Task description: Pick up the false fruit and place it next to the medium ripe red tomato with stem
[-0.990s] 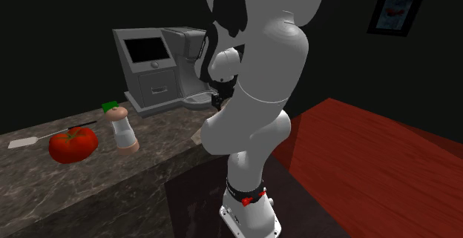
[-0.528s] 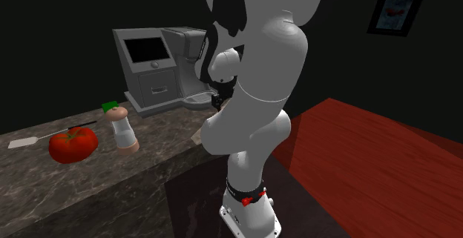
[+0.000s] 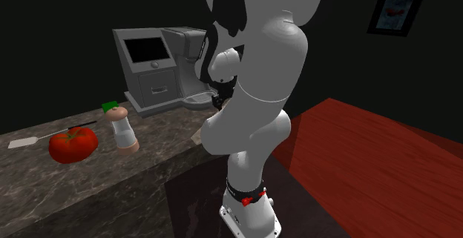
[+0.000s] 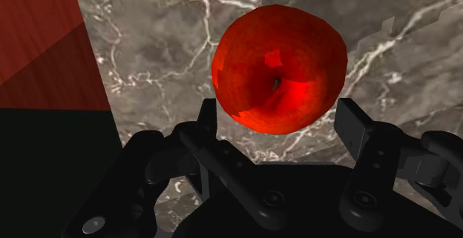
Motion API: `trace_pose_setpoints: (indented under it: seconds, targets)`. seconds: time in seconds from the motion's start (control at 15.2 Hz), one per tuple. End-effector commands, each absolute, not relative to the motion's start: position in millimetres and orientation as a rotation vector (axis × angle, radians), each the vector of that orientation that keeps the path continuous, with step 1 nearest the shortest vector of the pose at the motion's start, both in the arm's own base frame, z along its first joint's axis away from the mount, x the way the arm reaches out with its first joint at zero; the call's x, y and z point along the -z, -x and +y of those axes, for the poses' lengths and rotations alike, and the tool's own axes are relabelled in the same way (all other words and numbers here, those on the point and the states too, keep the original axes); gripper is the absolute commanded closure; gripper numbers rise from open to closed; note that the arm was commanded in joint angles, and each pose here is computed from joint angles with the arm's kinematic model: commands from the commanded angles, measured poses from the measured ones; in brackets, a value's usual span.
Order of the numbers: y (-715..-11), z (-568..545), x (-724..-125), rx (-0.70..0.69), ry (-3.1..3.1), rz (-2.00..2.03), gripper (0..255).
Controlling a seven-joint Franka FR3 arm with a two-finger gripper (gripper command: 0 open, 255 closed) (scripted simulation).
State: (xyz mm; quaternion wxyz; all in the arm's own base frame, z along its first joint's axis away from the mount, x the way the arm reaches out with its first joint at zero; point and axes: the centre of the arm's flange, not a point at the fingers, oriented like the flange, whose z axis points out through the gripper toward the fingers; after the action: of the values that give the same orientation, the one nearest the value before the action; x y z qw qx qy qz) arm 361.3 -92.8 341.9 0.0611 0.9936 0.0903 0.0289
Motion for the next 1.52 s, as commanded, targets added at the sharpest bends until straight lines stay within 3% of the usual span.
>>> trace_pose_setpoints:
  seconds: [0.0, 1.45]
  targets:
    - [-361, -93, -342, -0.086, -3.006, 0.273, 255]
    - [-361, -93, -452, -0.086, -3.006, 0.273, 255]
